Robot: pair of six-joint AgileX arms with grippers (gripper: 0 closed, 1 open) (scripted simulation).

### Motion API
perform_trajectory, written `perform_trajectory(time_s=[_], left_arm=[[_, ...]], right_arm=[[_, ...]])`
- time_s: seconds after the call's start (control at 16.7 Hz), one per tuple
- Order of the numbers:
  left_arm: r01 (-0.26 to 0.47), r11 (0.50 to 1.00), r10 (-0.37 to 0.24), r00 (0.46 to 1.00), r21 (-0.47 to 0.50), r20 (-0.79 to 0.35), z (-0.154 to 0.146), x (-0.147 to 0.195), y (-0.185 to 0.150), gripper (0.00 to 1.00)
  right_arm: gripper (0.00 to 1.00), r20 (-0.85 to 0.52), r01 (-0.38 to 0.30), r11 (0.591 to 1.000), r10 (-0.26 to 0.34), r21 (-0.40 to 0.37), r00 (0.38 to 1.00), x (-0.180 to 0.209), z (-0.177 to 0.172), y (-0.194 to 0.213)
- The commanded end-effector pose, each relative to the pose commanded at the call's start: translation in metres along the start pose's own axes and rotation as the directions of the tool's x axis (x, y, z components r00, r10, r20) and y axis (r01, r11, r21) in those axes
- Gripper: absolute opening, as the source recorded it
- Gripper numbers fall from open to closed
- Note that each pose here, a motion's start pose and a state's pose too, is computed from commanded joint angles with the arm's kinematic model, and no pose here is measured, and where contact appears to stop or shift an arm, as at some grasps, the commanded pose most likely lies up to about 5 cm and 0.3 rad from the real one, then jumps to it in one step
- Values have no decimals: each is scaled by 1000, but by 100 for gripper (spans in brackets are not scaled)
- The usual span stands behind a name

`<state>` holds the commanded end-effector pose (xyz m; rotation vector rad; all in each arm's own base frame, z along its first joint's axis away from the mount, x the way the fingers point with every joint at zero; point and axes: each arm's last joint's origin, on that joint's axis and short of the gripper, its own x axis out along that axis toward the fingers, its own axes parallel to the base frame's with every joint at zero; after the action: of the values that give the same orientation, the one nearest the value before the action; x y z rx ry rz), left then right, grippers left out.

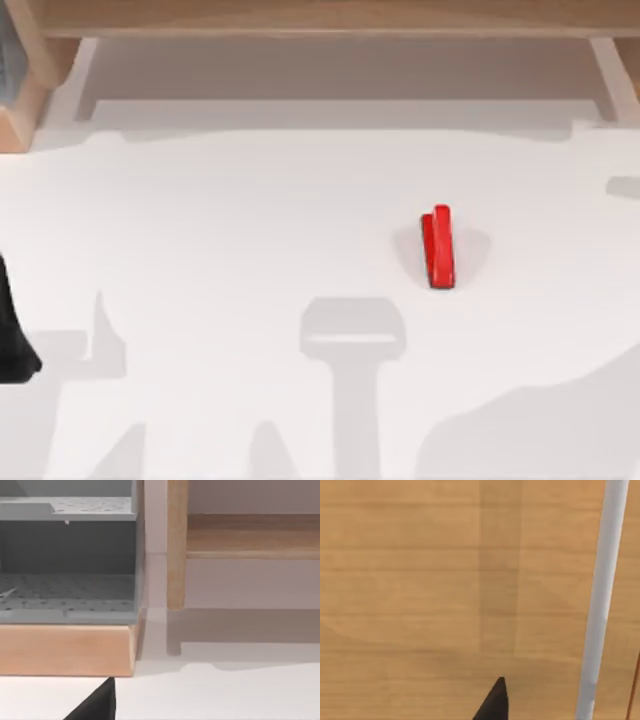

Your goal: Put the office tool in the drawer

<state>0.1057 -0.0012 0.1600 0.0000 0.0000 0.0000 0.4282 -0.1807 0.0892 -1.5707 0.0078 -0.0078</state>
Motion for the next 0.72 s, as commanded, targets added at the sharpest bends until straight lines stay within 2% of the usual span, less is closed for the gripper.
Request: perform_trajectory(time_s=[0.3,0.72], left_arm=[[0,1000,0,1000,0,0,0,0,0,100],[0,1000,0,1000,0,0,0,0,0,100]], right_arm=[[2,0,0,1000,0,0,1000,0,0,0],[0,0,0,1000,0,0,1000,0,0,0]])
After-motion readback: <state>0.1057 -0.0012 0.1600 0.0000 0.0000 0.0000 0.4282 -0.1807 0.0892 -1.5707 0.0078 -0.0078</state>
